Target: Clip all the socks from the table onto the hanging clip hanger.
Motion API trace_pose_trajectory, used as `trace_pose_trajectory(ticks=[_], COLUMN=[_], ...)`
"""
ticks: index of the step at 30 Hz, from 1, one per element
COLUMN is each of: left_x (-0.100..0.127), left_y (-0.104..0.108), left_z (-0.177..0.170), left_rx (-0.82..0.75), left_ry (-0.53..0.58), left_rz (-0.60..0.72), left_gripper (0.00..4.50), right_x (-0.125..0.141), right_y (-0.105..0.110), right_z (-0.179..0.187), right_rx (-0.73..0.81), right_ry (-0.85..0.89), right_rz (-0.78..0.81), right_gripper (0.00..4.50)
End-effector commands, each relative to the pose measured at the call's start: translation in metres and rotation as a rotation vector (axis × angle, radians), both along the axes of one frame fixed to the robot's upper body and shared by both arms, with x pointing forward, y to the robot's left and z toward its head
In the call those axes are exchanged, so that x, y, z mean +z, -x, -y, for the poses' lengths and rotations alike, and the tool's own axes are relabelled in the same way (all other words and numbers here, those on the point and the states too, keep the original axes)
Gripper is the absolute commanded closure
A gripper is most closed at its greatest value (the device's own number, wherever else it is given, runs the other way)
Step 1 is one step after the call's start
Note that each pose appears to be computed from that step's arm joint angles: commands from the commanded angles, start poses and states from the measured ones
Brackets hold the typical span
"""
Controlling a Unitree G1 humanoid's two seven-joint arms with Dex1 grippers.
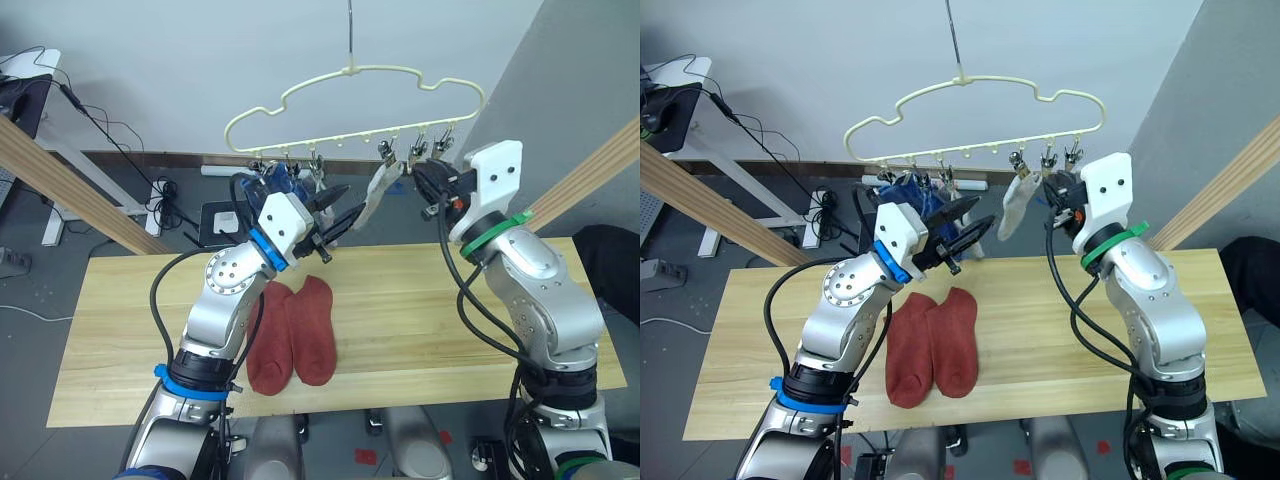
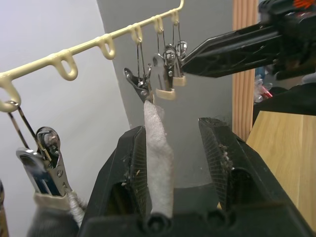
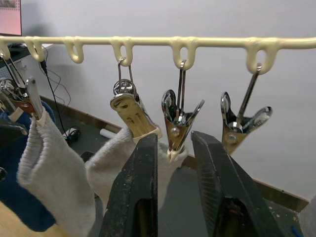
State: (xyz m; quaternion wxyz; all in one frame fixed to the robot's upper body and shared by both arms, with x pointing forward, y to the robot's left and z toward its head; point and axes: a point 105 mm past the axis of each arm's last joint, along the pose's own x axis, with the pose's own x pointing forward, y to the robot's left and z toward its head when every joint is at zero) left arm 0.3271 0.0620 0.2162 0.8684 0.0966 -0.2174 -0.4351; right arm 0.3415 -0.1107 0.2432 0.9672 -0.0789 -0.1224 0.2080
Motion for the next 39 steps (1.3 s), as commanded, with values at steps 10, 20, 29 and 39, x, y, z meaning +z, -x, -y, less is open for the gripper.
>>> trace_pose_trajectory(ticks=[10, 20, 29, 39], left_x=[0.007, 0.006, 0.003, 0.002], left_y=[0.006, 0.004, 0.004, 0.004], left_z=[-0.001, -0.001, -0.001, -0.001], left_rx=[0.000, 0.006, 0.012, 0.016], left_ry=[-0.010, -0.014, -0.023, -0.032], left_rz=[0.041, 0.043, 0.045, 0.043], left_gripper=[2.62, 2.62, 2.62, 2.62], right_x=[0.013, 0.017, 0.020, 0.024], right_y=[-0.006, -0.016, -0.024, -0.022], right_z=[0.000, -0.008, -0.010, -0.015], right_rx=[-0.003, 0.024, 0.010, 0.024], right_ry=[-0.005, 0.009, -0.002, 0.008], right_rz=[0.047, 0.052, 0.072, 0.109], right_gripper=[3.46, 3.46, 3.46, 3.46])
